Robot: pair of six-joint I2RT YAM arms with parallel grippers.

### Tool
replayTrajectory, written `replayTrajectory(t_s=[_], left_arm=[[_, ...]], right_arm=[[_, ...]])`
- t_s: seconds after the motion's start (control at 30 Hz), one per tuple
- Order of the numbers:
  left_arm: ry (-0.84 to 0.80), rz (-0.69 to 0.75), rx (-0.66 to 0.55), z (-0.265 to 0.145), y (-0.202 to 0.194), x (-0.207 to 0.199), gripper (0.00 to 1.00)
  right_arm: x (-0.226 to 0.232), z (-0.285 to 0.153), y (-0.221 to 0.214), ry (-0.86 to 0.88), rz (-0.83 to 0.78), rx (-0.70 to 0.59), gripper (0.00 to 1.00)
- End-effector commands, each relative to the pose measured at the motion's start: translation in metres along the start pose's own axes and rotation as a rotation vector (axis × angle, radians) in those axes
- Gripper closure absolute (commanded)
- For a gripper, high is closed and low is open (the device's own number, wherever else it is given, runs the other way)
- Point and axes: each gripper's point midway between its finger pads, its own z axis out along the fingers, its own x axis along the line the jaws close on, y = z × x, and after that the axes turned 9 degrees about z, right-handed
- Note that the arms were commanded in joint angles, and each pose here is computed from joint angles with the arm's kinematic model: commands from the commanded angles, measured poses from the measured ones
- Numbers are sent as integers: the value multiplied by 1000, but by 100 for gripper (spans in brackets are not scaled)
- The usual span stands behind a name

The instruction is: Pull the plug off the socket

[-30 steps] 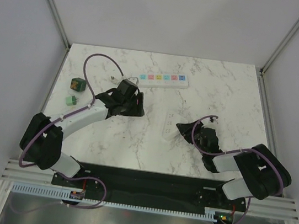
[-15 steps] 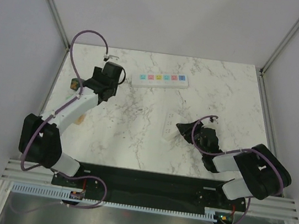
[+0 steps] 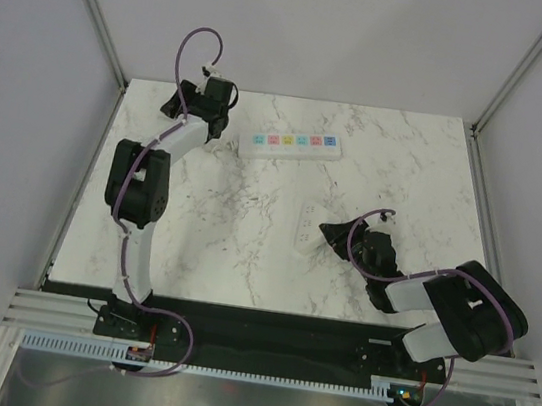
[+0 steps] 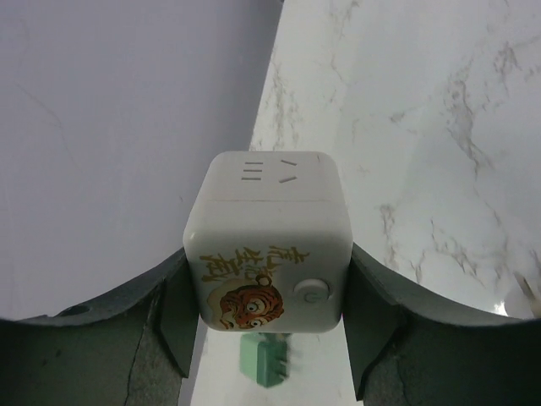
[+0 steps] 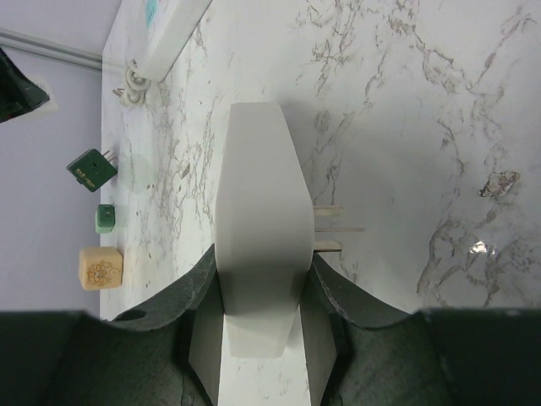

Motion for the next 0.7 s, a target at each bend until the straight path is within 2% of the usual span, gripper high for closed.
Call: replayTrajectory(t_s=[0.0, 0.13, 0.4, 0.43, 0.6, 0.67], left_arm=[[221, 41, 13, 16, 31, 43, 98], [232, 53, 44, 42, 28, 31, 98], [244, 83, 72, 68, 28, 17, 97], [241, 114, 89, 76, 21, 10, 93], [246, 124, 127, 91, 5, -1, 87], [243, 125, 146, 100, -5, -7, 81]], right_arm=[[-87, -17, -10, -301, -136, 28, 100], [-86, -17, -10, -299, -135, 30, 100], [-86, -16, -11, -298, -138, 37, 100], [-85, -15, -11, -295, -138, 39, 100], [-84, -15, -12, -291, -138, 41, 100], [-85, -15, -12, -293, -138, 41, 100]])
